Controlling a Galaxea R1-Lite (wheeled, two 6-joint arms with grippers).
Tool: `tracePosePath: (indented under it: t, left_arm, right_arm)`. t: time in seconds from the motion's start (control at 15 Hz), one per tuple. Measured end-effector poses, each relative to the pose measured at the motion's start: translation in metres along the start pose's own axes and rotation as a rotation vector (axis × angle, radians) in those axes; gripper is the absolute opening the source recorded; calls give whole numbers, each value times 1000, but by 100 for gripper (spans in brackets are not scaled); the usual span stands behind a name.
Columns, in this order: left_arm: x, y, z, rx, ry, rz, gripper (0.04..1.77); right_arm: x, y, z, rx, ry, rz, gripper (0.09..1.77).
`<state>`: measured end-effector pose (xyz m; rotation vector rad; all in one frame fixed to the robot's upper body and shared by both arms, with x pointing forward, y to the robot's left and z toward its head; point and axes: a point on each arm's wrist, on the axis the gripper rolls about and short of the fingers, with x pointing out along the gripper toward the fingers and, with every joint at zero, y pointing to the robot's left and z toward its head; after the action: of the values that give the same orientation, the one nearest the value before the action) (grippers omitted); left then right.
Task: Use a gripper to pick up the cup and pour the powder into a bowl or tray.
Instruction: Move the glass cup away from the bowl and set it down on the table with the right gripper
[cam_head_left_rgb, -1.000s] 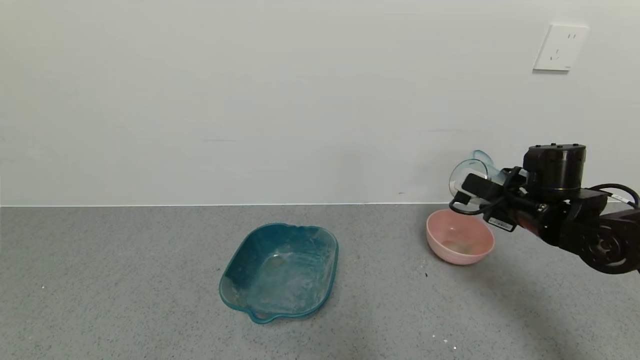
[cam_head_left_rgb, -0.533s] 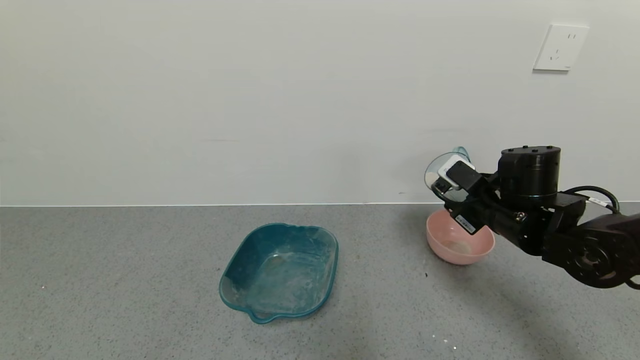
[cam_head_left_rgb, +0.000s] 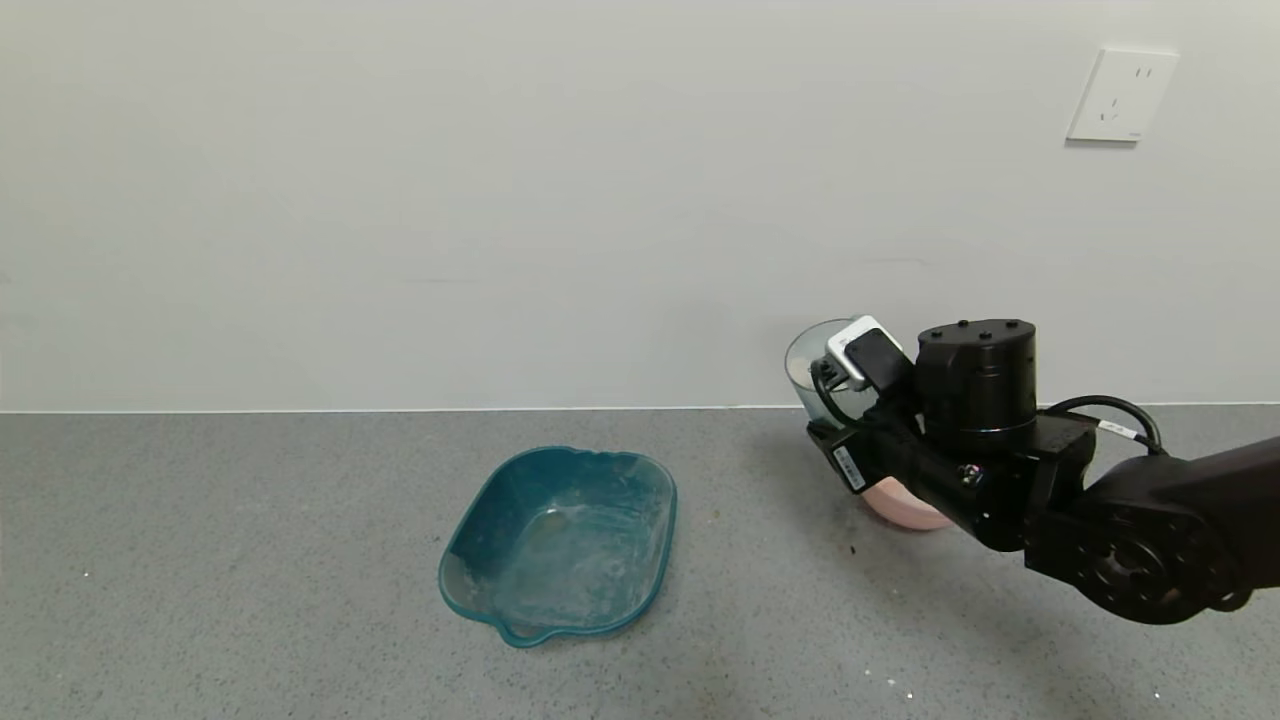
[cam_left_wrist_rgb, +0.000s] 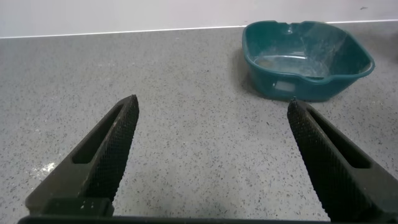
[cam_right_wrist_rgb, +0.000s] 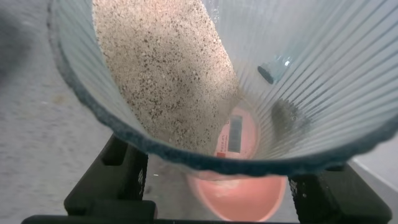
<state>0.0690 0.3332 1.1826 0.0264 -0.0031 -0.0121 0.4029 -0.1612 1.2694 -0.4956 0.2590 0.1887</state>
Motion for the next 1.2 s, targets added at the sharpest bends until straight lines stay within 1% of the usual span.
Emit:
tracePosePath:
  t: [0.07,0.2,0.27,0.4,0.6,0.93,1.2]
  left_arm:
    - [0,0,0,0,0,0,172]
    - [0,0,0,0,0,0,172]
    - [0,0,0,0,0,0,172]
    - [0,0,0,0,0,0,172]
    - [0,0,0,0,0,0,172]
    - [0,0,0,0,0,0,172]
    - [0,0,0,0,0,0,172]
  right_arm:
    - [0,6,1,35,-7,17,129]
    - [0,16,3,104,-25,88,129]
    - [0,21,3,128,-26,106,129]
    - [3,28,0,171,-14,122,129]
    - [13,34,-11,220,25,133,129]
    - [29,44,-29,299,83,189,129]
    - [37,51,-41,294,120,193,129]
